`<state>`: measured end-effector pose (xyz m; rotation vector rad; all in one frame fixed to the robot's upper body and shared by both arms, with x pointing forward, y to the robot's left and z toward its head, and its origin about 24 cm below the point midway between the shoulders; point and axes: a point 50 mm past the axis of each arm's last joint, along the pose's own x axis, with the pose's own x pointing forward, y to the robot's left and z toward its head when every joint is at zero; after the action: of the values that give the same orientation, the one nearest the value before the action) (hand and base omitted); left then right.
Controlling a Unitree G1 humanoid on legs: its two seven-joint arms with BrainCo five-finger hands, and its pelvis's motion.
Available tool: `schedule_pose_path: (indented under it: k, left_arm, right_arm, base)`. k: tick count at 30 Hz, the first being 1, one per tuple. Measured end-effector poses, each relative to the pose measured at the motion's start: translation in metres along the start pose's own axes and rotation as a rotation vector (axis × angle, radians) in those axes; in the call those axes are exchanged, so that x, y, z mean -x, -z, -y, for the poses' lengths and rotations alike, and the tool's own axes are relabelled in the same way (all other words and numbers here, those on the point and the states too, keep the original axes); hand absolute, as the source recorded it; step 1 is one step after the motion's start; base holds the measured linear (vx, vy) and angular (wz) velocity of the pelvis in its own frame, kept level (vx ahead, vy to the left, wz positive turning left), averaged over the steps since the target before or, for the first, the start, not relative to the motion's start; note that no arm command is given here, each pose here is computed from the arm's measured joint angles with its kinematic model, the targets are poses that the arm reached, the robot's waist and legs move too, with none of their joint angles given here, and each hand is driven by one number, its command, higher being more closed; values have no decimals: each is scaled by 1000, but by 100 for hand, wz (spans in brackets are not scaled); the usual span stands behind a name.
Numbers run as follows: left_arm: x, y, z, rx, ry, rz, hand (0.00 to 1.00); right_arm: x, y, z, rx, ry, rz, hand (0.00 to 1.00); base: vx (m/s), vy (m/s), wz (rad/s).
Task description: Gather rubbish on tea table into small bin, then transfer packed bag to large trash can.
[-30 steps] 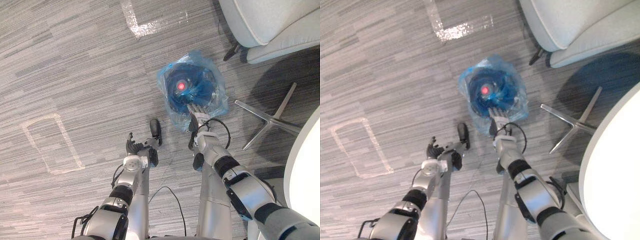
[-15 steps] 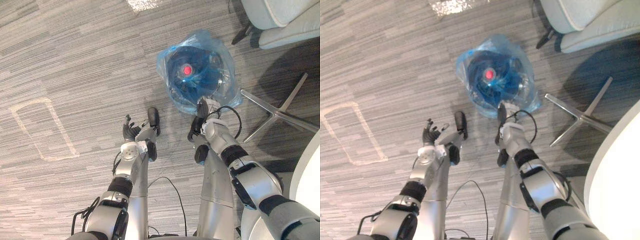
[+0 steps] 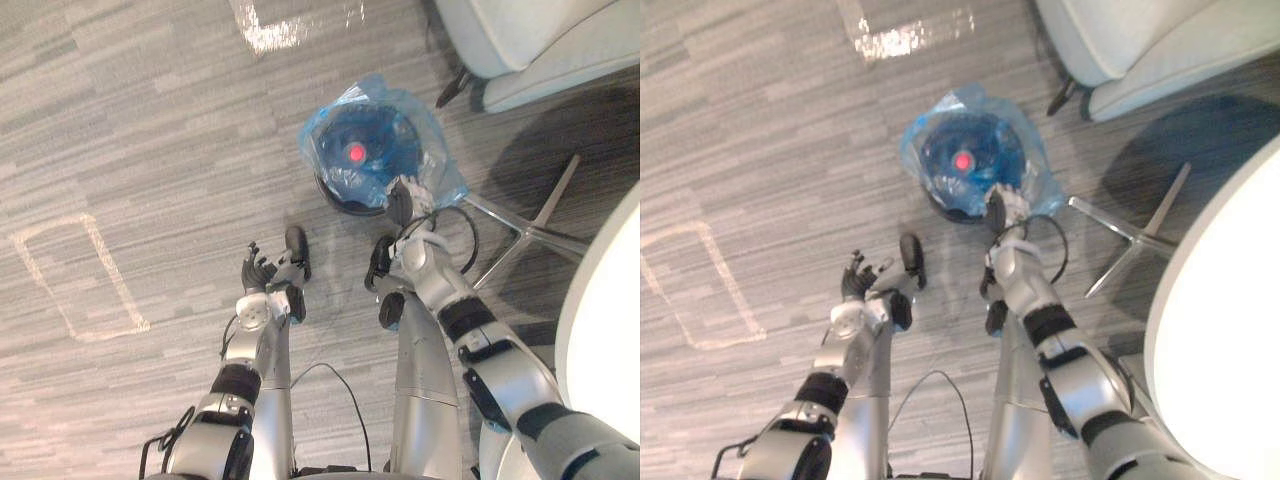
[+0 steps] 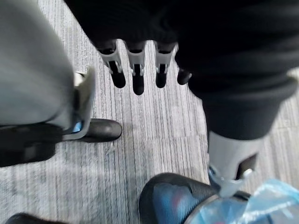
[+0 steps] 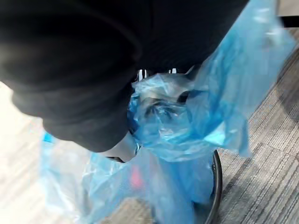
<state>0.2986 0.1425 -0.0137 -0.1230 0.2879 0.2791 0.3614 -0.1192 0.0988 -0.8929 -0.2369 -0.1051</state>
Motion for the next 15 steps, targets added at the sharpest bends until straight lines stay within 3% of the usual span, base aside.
schedule_pose_path:
  k: [15]
  left_arm:
    - [43, 93, -45, -189, -58, -323, 0]
  right_arm:
    - [83, 0, -33, -374, -106, -53, 100]
  base:
    - [75, -27, -13]
